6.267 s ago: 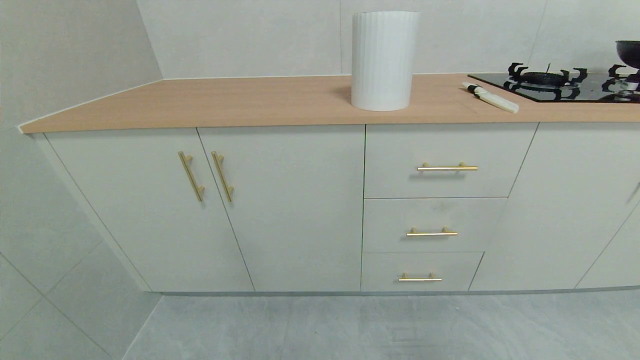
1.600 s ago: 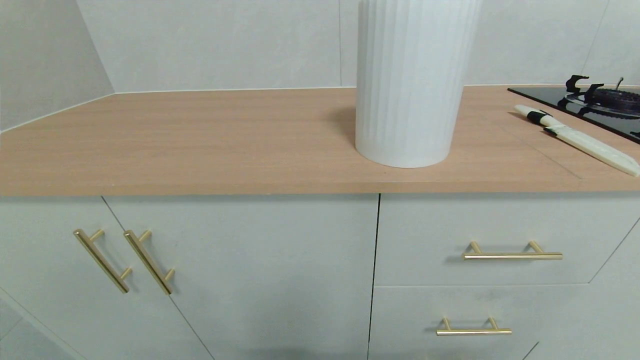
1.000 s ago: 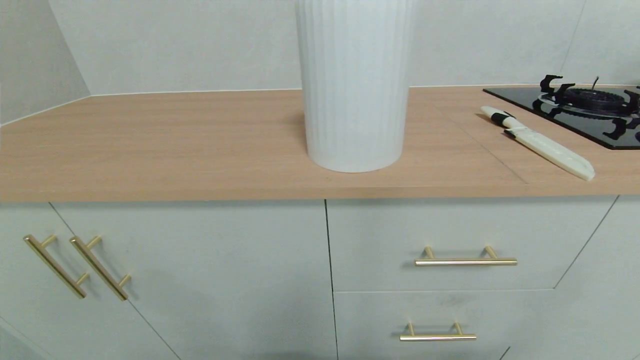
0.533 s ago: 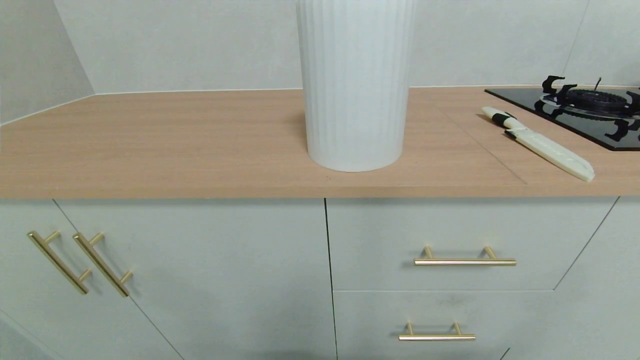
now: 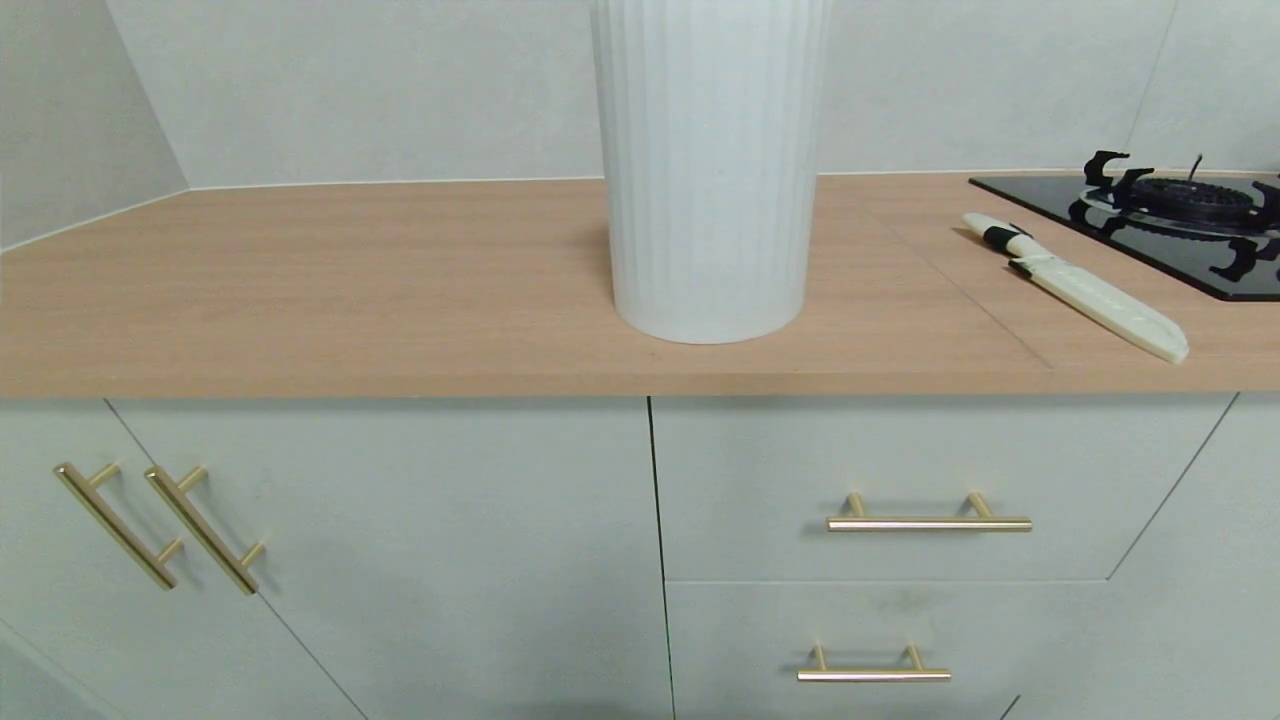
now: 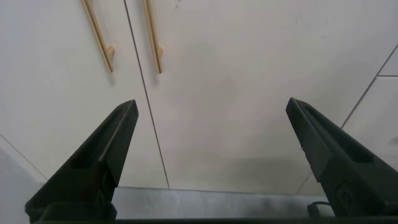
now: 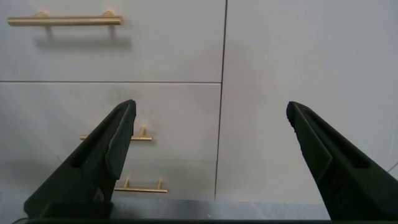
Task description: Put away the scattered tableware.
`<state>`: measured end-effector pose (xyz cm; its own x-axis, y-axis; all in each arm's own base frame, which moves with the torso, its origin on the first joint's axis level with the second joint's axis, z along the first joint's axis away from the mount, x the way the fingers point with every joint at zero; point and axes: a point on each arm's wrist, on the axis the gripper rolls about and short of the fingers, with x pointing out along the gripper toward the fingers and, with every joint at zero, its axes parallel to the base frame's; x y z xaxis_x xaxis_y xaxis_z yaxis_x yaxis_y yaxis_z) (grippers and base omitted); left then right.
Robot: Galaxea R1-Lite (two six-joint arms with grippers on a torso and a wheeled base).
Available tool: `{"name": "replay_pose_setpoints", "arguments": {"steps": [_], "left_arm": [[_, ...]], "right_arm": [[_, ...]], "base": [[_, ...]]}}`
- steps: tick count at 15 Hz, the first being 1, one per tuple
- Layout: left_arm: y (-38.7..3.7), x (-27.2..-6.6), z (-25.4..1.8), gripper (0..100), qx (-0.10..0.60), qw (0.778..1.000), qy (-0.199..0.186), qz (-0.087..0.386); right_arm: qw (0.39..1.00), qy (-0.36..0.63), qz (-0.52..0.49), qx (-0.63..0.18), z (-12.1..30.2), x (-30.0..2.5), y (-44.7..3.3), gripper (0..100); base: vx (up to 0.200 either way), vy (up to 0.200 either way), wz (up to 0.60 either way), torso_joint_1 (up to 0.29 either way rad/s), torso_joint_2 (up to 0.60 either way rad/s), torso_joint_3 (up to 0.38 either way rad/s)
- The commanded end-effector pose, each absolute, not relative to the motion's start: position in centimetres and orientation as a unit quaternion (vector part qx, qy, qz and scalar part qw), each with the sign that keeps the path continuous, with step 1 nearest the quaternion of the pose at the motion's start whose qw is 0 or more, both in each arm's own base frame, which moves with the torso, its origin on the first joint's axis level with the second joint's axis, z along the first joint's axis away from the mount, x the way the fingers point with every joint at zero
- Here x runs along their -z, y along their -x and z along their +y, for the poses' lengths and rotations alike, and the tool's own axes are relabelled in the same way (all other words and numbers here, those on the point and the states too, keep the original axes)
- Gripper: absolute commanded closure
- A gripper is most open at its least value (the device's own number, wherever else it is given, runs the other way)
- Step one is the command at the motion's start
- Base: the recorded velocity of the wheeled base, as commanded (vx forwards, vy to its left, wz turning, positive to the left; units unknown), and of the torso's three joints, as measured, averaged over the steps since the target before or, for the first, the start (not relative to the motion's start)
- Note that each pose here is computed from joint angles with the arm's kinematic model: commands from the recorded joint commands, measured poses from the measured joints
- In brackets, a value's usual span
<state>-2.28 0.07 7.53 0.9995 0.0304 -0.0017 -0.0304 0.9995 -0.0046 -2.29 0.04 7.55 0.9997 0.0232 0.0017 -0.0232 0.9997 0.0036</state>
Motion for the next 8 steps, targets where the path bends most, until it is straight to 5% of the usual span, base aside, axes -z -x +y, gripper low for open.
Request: {"name": "replay_pose_setpoints", "arguments": {"steps": [1, 8], "left_arm": [[2.28, -7.53, 0.07, 0, -0.015, 1.000, 0.002, 0.001], [2.28, -7.53, 0.07, 0, -0.015, 1.000, 0.002, 0.001]], "right_arm": [[1.000, -0.002, 0.000, -0.012, 0.03, -7.55, 2.28, 0], [1.000, -0.001, 0.000, -0.013, 0.04, -7.55, 2.28, 0]], "base": [[0.000, 0.000, 0.00, 0.000, 0.00, 0.000], [0.000, 0.000, 0.00, 0.004, -0.02, -0.013]]}}
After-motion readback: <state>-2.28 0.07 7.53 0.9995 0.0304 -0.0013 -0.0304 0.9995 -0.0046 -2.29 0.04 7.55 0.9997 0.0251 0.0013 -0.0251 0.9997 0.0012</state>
